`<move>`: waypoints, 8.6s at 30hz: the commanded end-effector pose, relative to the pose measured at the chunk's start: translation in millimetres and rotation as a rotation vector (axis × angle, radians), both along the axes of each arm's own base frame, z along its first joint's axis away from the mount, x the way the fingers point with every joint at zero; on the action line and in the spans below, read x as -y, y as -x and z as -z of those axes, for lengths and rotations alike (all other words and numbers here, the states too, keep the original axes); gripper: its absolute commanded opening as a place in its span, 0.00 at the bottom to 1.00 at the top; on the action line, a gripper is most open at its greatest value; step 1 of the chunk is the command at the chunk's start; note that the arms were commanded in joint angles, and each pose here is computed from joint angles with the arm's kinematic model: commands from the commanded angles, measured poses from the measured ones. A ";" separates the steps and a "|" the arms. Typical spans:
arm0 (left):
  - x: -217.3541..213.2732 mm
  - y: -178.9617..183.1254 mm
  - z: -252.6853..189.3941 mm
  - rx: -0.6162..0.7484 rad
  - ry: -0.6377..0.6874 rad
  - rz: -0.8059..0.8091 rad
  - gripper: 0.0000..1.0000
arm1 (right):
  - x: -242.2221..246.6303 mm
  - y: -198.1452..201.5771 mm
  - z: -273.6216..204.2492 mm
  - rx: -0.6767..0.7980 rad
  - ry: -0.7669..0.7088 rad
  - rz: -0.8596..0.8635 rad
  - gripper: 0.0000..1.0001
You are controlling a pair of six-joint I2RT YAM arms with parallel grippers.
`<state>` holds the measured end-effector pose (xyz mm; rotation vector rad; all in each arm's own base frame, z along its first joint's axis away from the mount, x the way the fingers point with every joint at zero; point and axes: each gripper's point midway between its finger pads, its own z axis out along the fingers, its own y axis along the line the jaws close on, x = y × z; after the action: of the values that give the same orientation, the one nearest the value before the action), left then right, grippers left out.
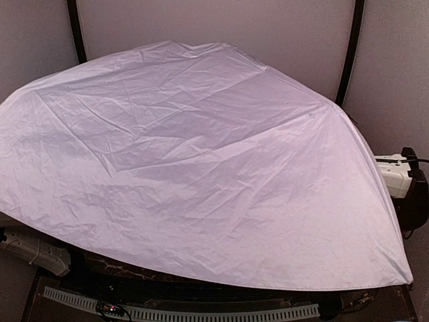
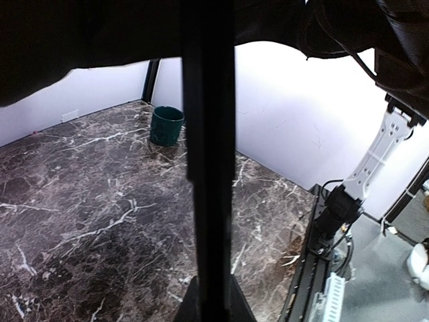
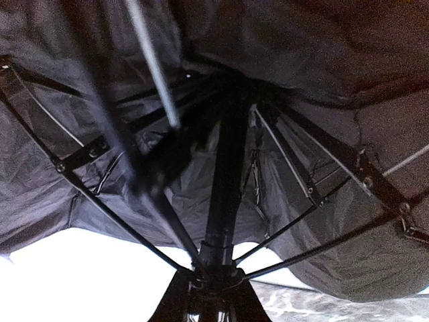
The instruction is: Put away the umbrella
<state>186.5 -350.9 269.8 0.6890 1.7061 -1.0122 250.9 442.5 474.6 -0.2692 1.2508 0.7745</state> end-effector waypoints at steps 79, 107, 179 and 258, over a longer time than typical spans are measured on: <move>-189.3 30.5 -101.1 0.340 -0.056 -0.419 0.50 | 148.5 -101.0 -109.7 0.360 0.137 0.312 0.00; -185.5 -80.7 -161.0 0.304 -0.423 -0.727 0.68 | 117.2 -96.1 -61.7 0.239 0.156 0.110 0.00; -137.4 -99.3 -76.5 0.124 -0.250 -0.228 0.73 | 133.1 -9.7 33.2 0.170 0.396 -0.176 0.00; -104.6 -28.9 -13.7 0.328 -0.510 -0.026 0.67 | 118.9 -125.6 67.9 0.130 1.115 0.035 0.00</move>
<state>214.4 -252.2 278.5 1.1202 1.6840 -0.4345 314.4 327.3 341.5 -1.3966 1.5723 0.1709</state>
